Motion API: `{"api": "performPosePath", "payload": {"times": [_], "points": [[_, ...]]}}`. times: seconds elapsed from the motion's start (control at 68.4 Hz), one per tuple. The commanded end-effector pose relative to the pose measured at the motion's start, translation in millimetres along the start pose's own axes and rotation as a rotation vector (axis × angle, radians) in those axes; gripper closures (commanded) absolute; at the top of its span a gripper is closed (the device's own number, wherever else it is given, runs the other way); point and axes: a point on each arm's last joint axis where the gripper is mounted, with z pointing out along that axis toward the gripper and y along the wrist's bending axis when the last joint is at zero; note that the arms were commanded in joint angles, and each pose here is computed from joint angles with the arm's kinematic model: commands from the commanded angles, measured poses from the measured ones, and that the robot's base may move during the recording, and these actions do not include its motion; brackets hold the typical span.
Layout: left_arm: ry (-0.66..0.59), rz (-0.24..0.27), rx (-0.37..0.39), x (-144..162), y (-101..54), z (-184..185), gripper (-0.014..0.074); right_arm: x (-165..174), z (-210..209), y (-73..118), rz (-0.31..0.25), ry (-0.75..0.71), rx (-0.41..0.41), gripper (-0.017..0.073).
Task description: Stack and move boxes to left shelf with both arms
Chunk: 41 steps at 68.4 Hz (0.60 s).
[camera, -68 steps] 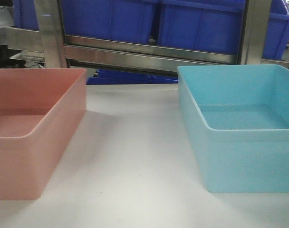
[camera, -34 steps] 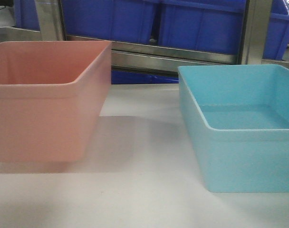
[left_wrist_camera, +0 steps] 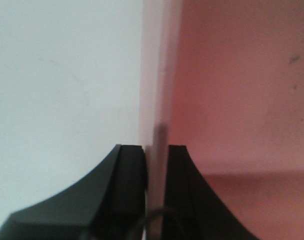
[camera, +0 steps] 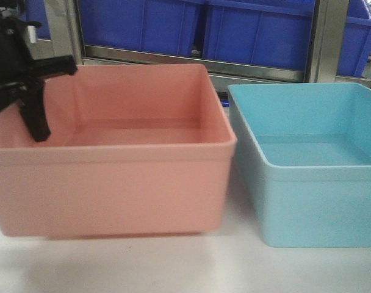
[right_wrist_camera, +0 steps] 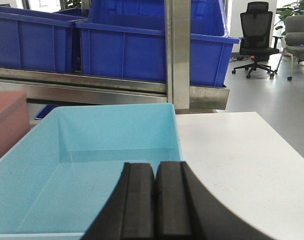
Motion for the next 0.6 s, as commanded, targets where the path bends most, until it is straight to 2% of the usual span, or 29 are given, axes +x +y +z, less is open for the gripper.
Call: {"api": "performPosePath", "payload": {"times": [0.0, 0.058, 0.161, 0.409, 0.424, 0.585], "points": [[-0.12, -0.033, 0.054, 1.3, -23.1, -23.1, 0.0598, -7.8, -0.7, 0.7, -0.008, -0.09, -0.006, 0.0503], [-0.116, -0.047, 0.059, 4.2, -30.1, -21.9, 0.0598, -7.8, -0.7, 0.7, -0.008, -0.09, -0.006, 0.0503], [-0.097, -0.042, 0.063, 8.3, -41.8, -13.9, 0.0598, -7.8, -0.7, 0.7, -0.008, -0.09, -0.006, 0.0503], [-0.051, 0.008, 0.056, 14.2, -60.1, 11.0, 0.0598, -7.8, -0.7, 0.7, -0.008, -0.09, -0.006, 0.0503], [-0.077, 0.067, 0.05, 14.1, -65.5, 15.3, 0.0598, -7.8, -0.7, 0.7, -0.008, -0.09, -0.006, 0.0503], [-0.092, 0.105, 0.04, 12.7, -64.8, 15.2, 0.0598, -7.8, -0.7, 0.7, -0.008, -0.09, -0.006, 0.0503]]}}
